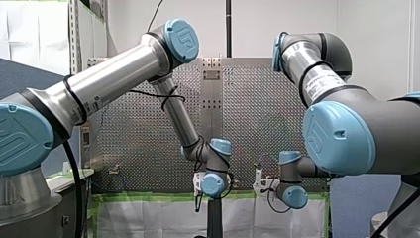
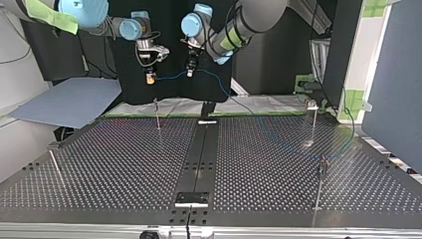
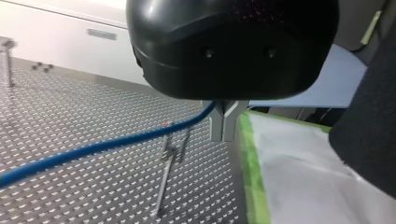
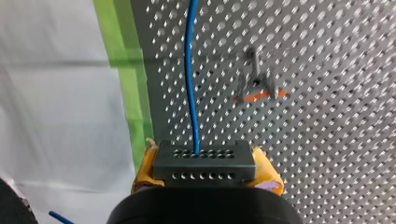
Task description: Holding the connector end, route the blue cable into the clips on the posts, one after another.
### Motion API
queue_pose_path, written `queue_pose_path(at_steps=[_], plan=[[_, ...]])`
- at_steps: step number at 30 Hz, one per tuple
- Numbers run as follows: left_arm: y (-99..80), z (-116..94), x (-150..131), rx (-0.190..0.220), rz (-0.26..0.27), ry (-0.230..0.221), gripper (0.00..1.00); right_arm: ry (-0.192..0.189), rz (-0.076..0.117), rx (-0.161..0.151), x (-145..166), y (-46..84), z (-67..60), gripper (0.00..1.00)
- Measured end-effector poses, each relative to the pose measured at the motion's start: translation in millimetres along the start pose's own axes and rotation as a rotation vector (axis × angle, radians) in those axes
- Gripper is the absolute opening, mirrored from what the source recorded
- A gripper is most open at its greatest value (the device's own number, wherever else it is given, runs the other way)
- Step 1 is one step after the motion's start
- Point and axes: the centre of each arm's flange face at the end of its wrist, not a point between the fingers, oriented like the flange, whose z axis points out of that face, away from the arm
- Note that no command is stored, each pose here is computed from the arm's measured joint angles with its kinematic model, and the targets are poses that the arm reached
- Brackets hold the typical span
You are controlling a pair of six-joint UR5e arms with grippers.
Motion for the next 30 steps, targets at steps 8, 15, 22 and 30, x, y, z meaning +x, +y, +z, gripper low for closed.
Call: queue_pose_path(at_steps=[8,15,22,30], plan=[[-15.2,13,-4,-0.016,-0.005,-0.018,0.00,-0.011,-0.024,-0.021,1,32.3,3.2,0.00],[-23.4,33,-18,-0.029,-0.019,-0.044,0.00,-0.025,-0.065,0.000,5,37.8,5.0,0.00],[-30.0,51,-3,-0.025,-0.002,-0.017,0.00,-0.023,-0.094,0.034,30,35.2,10.1,0.00],[-49.6,69,-20,-0.009,-0.025,-0.057,0.00,-0.044,-0.068,0.066,49,30.6,10.5,0.00]])
